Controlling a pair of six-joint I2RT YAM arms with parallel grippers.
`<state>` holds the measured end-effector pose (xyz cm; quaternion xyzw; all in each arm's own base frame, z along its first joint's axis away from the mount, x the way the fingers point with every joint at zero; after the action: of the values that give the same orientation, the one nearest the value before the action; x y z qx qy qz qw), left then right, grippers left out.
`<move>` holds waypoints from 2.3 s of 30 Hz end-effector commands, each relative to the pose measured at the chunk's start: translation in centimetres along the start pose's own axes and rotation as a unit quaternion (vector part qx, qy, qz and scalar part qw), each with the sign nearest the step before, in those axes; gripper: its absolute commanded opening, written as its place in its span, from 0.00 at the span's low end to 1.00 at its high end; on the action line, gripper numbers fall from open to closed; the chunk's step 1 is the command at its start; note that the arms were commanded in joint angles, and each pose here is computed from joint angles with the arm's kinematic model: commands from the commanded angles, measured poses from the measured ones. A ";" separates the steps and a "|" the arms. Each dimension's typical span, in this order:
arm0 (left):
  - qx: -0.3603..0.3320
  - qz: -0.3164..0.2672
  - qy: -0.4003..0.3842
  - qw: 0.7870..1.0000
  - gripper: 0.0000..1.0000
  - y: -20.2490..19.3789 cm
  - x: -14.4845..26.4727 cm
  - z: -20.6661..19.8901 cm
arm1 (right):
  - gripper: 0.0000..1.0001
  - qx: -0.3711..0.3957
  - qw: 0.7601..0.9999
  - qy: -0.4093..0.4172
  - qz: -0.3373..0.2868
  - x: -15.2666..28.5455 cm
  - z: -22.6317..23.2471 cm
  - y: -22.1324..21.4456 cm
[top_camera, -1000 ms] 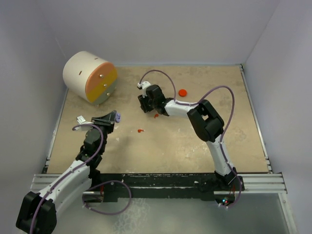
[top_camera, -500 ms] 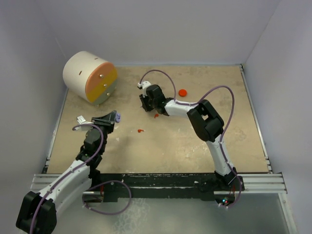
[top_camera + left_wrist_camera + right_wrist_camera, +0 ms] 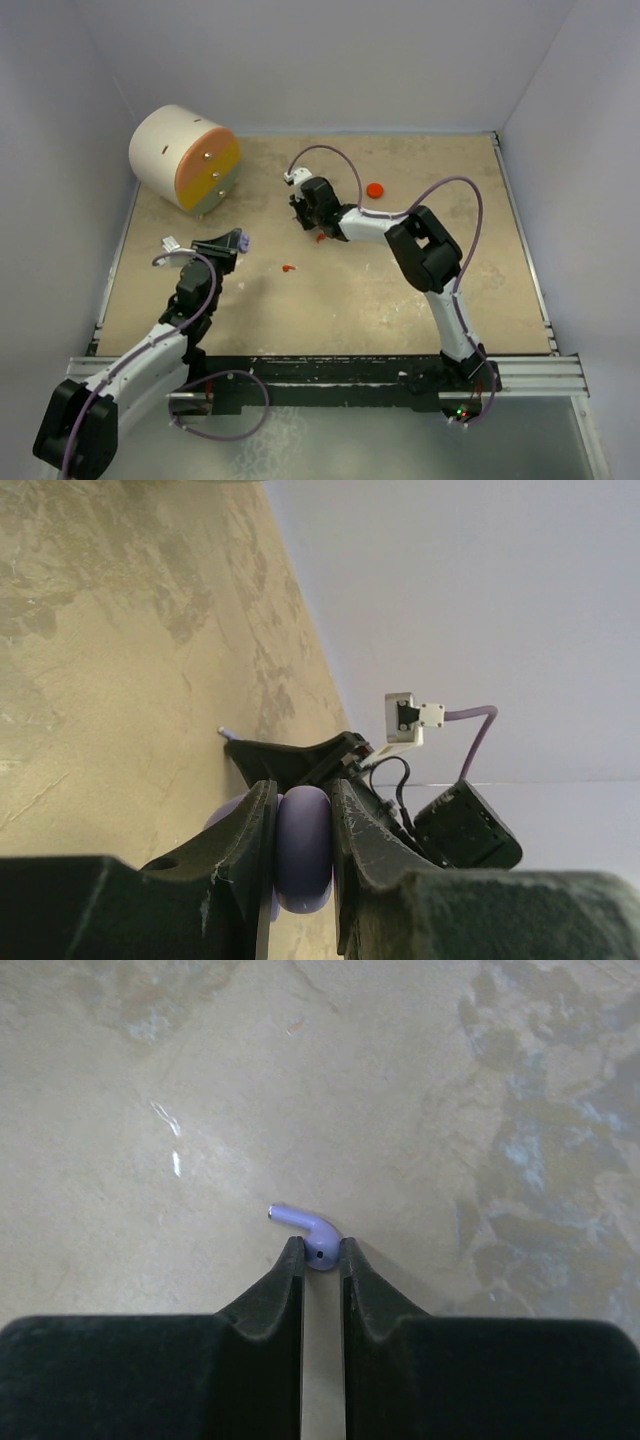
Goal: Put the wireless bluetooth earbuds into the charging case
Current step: Pick up the earbud from the center of the board, then place the earbud in the charging case.
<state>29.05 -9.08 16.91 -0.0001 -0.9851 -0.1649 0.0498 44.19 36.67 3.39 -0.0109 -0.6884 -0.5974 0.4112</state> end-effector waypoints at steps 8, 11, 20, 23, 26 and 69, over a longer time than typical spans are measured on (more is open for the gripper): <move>0.009 0.025 -0.006 1.000 0.00 -0.9 -2.6 -4.2 | 0.00 0.023 0.994 -0.088 -0.063 8.7 -2.1 5.1; 0.012 0.049 0.000 0.999 0.00 -2.0 -3.9 -5.3 | 0.00 0.034 0.990 -0.114 -0.071 11.6 -1.8 5.7; 0.024 0.100 0.003 0.995 0.00 -4.7 -6.8 -7.1 | 0.00 0.075 0.979 -0.161 -0.098 18.2 0.6 6.9; 0.027 0.108 0.001 0.994 0.00 -5.2 -7.4 -7.4 | 0.00 0.077 0.978 -0.165 -0.106 19.8 1.0 7.5; 0.033 0.119 -0.004 0.992 0.00 -5.8 -7.9 -7.7 | 0.00 0.083 0.976 -0.164 -0.118 21.3 1.5 8.2; 0.030 0.218 -0.076 0.972 0.00 -11.0 -3.8 -7.8 | 0.00 0.225 0.948 -0.223 -0.017 23.4 5.7 6.8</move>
<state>33.69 -22.40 17.44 -0.2383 -0.9610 -0.1268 0.0600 29.11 33.31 21.79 -0.0089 -0.8714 -0.4214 0.2510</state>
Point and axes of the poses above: each gripper's point midway between its finger pads, its own x axis back along the fingers, its own z axis along the line the jaws close on, y = z × x, the point moved 1 cm from there along x, back along the fingers, and after that the axes turned 4 degrees about -x, right-handed, at the moved point
